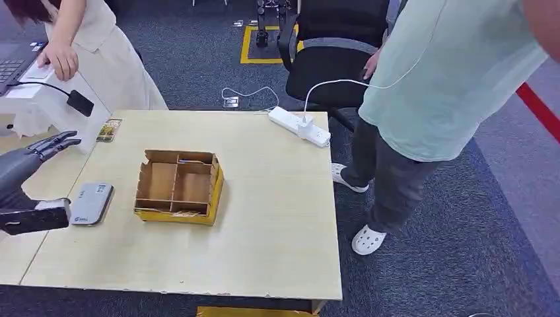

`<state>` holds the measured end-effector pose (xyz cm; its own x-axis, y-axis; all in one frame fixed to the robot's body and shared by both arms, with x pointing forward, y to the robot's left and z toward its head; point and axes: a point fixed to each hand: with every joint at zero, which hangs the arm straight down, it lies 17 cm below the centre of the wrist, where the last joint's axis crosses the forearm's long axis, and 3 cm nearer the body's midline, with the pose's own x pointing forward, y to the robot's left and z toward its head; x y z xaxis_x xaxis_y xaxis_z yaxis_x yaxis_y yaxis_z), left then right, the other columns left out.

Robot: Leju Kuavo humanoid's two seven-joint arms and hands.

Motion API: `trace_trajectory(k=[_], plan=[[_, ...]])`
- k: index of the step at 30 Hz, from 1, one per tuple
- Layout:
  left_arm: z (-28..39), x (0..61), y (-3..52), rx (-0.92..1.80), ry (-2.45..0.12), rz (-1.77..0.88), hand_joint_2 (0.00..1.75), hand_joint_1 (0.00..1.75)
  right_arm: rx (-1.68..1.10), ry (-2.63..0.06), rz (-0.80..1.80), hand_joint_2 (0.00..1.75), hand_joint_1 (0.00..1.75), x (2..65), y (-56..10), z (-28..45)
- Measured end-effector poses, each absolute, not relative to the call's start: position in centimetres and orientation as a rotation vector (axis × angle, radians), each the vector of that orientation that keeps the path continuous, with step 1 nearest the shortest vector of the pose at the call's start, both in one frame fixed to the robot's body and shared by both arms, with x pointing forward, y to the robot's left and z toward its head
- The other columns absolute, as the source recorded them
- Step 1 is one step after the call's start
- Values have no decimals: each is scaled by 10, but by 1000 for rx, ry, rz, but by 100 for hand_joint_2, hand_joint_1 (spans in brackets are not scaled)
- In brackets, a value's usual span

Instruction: Pass the card to the sensor for recognition and then transmit it.

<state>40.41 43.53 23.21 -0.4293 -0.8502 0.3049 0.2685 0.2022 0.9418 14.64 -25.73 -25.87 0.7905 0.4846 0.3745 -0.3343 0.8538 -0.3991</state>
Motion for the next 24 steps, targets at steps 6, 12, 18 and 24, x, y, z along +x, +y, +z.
trace_trajectory(k=[6, 12, 18, 24], plan=[[254, 385, 406, 619, -1487, -1605, 175, 0, -326, -485, 441, 175, 0, 146, -259, -259], [222, 397, 374, 978, -1461, -1774, 175, 0, -330, -478, 415, 175, 0, 145, -260, -259], [181, 403, 311, 1100, -1540, -1702, 175, 0, -338, -474, 390, 175, 0, 144, -260, -259], [157, 397, 269, 999, -1593, -1679, 175, 0, -337, -470, 382, 175, 0, 142, -260, -259]])
